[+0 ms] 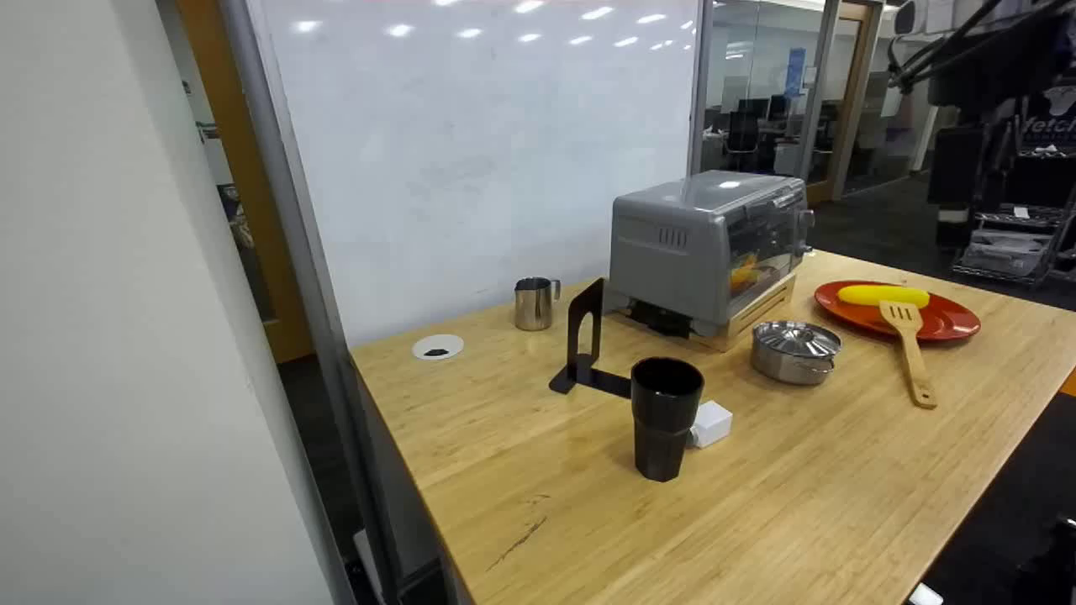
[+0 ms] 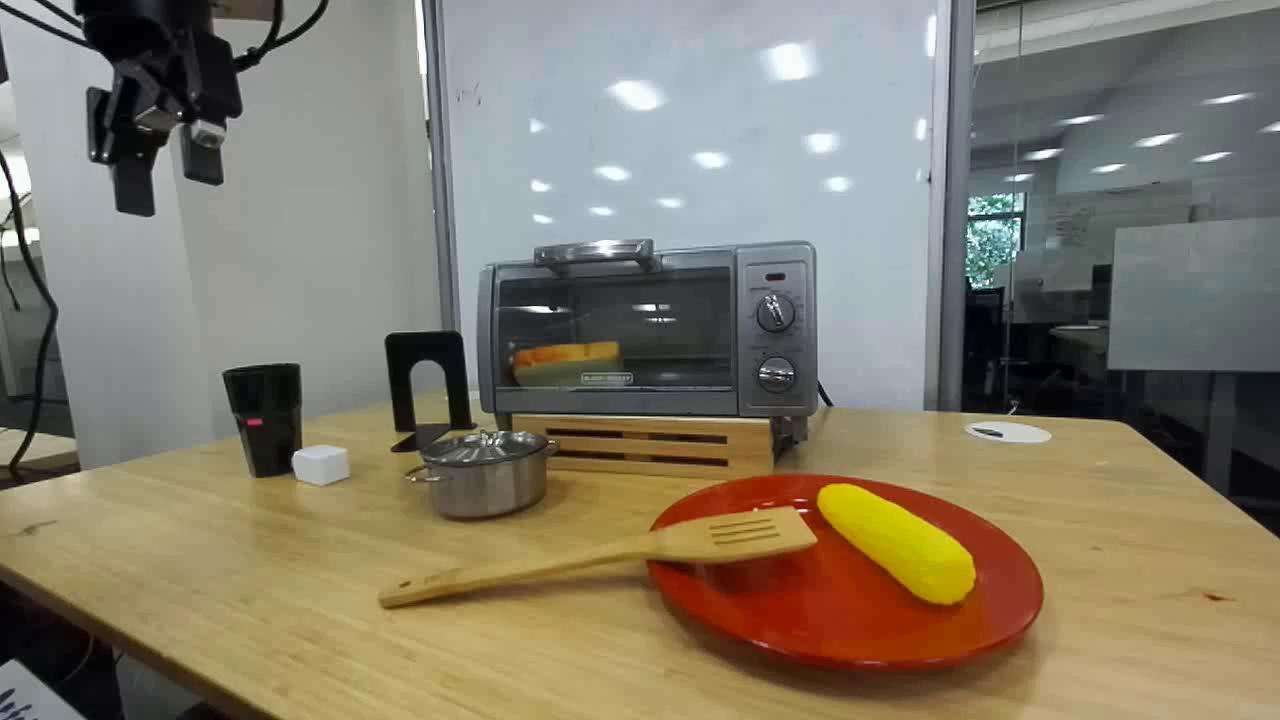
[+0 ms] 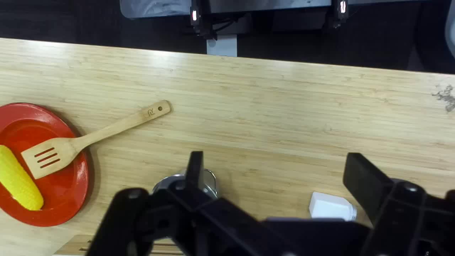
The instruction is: Take the maize cob toy from the plate and place it on the table
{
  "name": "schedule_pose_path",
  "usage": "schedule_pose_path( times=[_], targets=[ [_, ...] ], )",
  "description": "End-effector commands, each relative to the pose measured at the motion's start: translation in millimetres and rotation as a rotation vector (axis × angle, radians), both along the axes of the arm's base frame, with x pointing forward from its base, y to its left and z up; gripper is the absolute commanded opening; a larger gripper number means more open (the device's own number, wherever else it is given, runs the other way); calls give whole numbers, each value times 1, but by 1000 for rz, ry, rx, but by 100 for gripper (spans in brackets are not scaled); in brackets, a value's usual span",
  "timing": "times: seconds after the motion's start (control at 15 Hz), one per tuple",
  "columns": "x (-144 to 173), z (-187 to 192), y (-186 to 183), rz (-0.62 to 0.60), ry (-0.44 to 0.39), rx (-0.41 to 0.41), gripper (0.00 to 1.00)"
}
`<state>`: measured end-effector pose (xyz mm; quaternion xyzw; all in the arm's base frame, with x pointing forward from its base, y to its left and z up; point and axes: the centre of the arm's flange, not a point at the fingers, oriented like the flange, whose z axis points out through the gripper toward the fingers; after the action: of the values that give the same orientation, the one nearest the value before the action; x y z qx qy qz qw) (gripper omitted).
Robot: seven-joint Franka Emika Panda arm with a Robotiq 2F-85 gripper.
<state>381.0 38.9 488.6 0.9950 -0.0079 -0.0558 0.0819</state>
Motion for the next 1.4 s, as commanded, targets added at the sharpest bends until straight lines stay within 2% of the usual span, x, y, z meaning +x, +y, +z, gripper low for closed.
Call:
schedule_pose_path(
  times=[0.0,0.53,0.6,0.73,1.07,1.33],
  targets=[
    [0,0,0,0,0,0,100],
    [0,0,0,0,0,0,100],
    [9,-5,-5,-5,12,1,100],
    [18,12,-20,8,-6,35,100],
    [61,51,-90,21,-94,99,100],
    [100,45,-165,34,-99,144,100]
  ],
)
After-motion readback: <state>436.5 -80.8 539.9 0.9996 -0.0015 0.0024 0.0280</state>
